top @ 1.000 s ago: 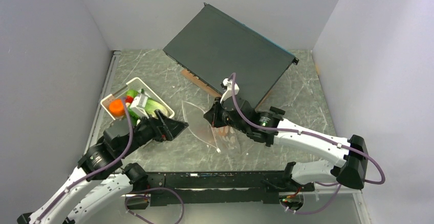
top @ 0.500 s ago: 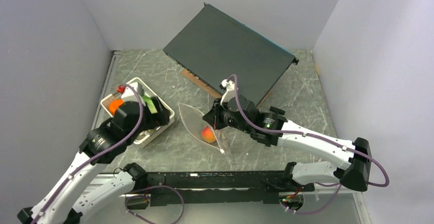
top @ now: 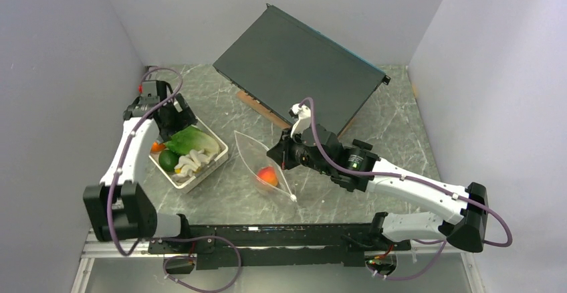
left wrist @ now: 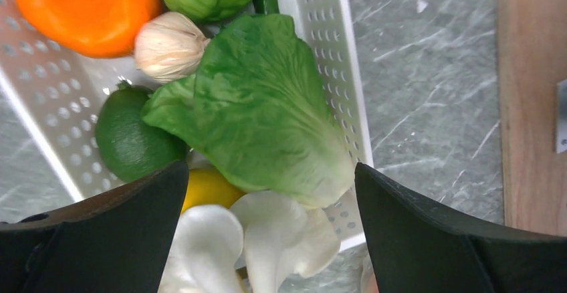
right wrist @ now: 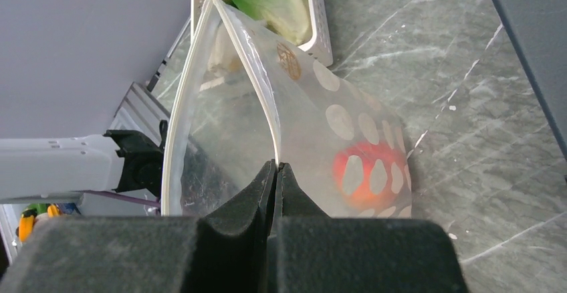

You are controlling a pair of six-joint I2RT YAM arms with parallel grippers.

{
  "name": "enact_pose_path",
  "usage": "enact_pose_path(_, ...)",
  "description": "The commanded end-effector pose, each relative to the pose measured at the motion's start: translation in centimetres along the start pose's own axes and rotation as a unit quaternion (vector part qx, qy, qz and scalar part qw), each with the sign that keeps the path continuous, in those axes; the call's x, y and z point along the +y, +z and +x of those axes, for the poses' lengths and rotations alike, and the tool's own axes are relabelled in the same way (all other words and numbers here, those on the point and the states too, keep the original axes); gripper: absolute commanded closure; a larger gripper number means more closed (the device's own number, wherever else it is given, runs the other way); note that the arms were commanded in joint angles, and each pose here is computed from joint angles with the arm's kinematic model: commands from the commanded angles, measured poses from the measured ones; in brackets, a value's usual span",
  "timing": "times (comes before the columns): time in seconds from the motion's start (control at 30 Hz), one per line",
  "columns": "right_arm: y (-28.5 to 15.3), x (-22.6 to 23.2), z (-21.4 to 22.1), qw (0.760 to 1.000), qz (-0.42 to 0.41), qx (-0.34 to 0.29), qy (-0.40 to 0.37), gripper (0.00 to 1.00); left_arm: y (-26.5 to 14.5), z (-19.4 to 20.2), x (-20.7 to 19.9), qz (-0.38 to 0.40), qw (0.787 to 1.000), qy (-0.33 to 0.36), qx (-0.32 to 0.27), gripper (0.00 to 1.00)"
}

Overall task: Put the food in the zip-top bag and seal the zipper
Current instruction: Pick up the fake vegetable from the bin.

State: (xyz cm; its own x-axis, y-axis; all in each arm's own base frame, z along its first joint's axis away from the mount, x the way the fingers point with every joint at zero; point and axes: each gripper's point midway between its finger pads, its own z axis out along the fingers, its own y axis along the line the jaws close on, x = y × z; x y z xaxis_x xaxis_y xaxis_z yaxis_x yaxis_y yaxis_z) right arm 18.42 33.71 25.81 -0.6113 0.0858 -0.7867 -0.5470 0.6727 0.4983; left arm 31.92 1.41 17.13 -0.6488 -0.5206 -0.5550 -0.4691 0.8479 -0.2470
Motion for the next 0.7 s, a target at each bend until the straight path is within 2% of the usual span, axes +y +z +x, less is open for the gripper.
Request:
enact_pose_path(0.0,-0.7,0.0,-1.6,1.0,0.004,-0.024,-0.004,1.0,1.7,-0.2,-1.3,0.013,0.998,-0.045,0.032,0.0)
enact_pose_path(0.33,0.0,-0.2,-1.4,1.0,0.014,-0.018,-0.009,1.0,6.5,2.0,0.5,-0.001,0.99,-0.121,0.073,0.0)
enact_pose_path(0.67,0.0,-0.3,-1.3,1.0,0.014,-0.021,-0.001,1.0,9.4,4.2,1.9,-0.024,0.983,-0.143,0.113,0.0)
